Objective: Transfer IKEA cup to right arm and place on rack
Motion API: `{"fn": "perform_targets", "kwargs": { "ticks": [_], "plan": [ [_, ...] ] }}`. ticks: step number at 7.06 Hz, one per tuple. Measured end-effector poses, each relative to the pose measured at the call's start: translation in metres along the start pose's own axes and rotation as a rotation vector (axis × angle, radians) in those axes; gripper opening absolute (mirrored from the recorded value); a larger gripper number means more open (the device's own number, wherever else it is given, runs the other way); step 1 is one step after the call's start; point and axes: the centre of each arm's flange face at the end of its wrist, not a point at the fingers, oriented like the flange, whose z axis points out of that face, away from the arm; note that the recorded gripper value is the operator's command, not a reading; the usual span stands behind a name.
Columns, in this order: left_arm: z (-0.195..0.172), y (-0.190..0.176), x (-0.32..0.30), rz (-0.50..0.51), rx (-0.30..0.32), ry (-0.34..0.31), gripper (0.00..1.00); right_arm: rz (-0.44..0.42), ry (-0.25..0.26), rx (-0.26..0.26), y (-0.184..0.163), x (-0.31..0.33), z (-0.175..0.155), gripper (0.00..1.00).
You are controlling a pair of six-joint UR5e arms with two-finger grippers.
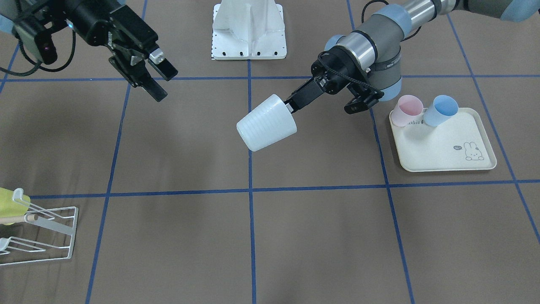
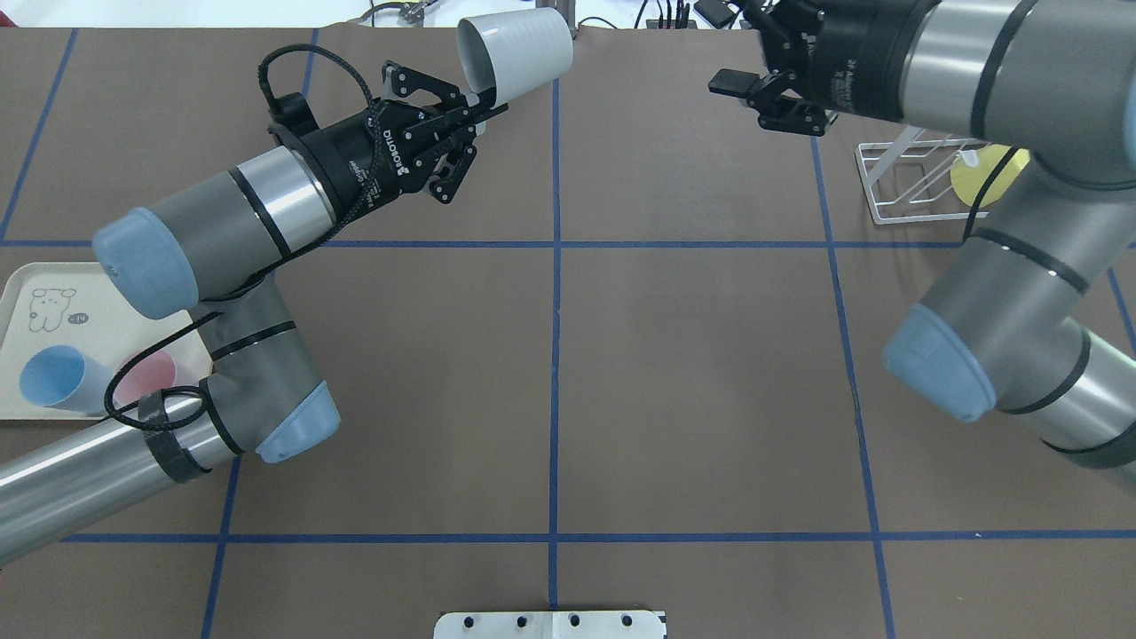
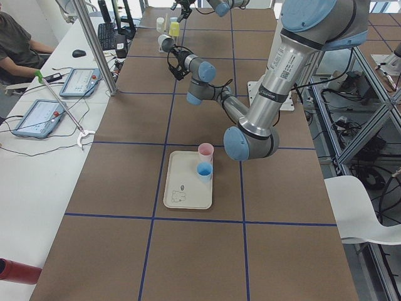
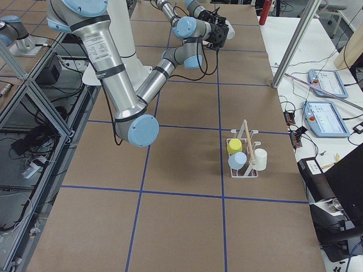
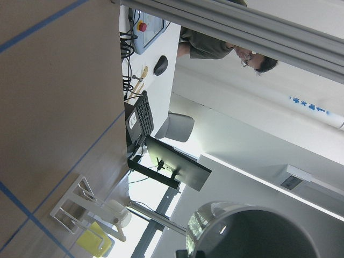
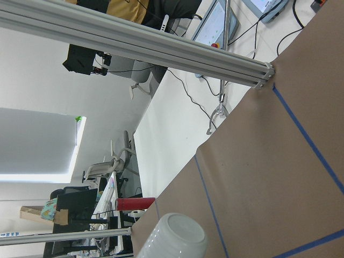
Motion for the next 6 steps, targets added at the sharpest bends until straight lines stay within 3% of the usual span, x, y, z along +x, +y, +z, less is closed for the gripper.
{"fn": "perform_targets", "kwargs": {
  "ticks": [2,4,6],
  "plan": [
    [0.003,-0.001,0.003,-0.05,0.003,0.04,0.0,0.044,-0.058,0.019,0.042,0.011,0.026,1.0],
    [0.001,-0.005,0.011,-0.061,0.004,0.066,0.0,0.078,-0.127,0.013,0.06,0.035,0.051,1.0],
    [0.003,-0.004,0.01,-0.062,0.004,0.064,0.0,0.084,-0.136,0.01,0.062,0.043,0.058,1.0]
  ]
}}
